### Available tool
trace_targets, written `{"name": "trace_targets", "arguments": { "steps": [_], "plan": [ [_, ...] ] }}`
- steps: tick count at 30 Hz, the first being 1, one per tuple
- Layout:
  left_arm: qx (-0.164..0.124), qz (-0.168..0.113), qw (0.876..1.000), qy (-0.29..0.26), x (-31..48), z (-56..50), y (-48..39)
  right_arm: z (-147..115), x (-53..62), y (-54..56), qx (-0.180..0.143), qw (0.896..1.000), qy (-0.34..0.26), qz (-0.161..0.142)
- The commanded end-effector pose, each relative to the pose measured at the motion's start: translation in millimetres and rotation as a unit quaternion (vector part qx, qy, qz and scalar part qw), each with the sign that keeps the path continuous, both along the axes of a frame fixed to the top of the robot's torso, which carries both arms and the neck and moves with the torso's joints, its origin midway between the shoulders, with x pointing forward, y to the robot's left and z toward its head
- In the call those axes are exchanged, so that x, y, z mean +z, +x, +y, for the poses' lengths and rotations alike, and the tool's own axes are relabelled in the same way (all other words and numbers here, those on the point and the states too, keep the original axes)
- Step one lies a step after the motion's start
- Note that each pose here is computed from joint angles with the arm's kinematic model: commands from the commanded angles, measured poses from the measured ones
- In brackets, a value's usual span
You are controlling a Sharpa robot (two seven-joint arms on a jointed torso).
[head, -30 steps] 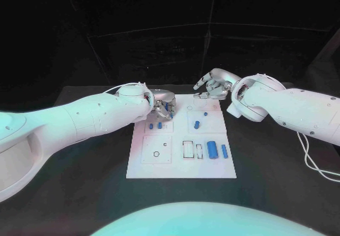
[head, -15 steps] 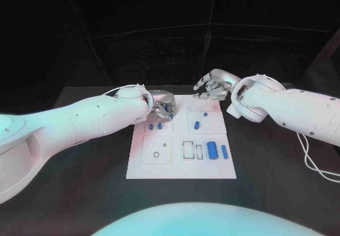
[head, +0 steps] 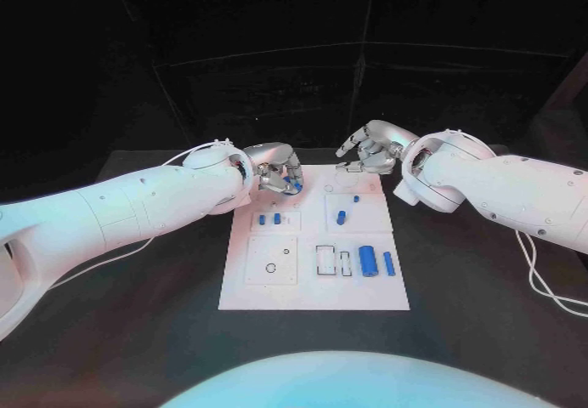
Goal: Assemble the parts on the task board
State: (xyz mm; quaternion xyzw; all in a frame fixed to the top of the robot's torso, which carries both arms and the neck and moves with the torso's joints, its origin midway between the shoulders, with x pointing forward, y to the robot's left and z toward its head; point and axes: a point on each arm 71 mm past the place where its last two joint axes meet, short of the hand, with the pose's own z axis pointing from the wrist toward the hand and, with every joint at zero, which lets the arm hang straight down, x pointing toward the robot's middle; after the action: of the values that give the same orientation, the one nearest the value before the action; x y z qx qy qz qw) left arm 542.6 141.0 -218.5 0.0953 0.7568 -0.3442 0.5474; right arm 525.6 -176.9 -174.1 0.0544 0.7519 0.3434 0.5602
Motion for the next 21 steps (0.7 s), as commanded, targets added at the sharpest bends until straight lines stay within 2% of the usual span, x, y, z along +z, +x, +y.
{"name": "trace_targets", "arguments": {
  "steps": [1,8,13,21],
  "plan": [
    [0.026,0.004,0.998,-0.051,7.3,7.6,1.4,0,2.0,-0.2,0.002,1.0,0.002,-0.006],
    [0.047,0.03,0.997,-0.048,6.7,29.6,-0.2,-2,1.8,-0.2,0.0,1.0,0.002,-0.005],
    [0.053,0.05,0.997,-0.036,4.3,41.2,-3.3,-3,1.7,-0.2,-0.001,1.0,0.001,-0.005],
    [0.056,0.069,0.996,-0.012,-2.6,51.8,-4.2,-3,0.9,-0.4,-0.001,1.0,0.002,-0.005]
  ]
}}
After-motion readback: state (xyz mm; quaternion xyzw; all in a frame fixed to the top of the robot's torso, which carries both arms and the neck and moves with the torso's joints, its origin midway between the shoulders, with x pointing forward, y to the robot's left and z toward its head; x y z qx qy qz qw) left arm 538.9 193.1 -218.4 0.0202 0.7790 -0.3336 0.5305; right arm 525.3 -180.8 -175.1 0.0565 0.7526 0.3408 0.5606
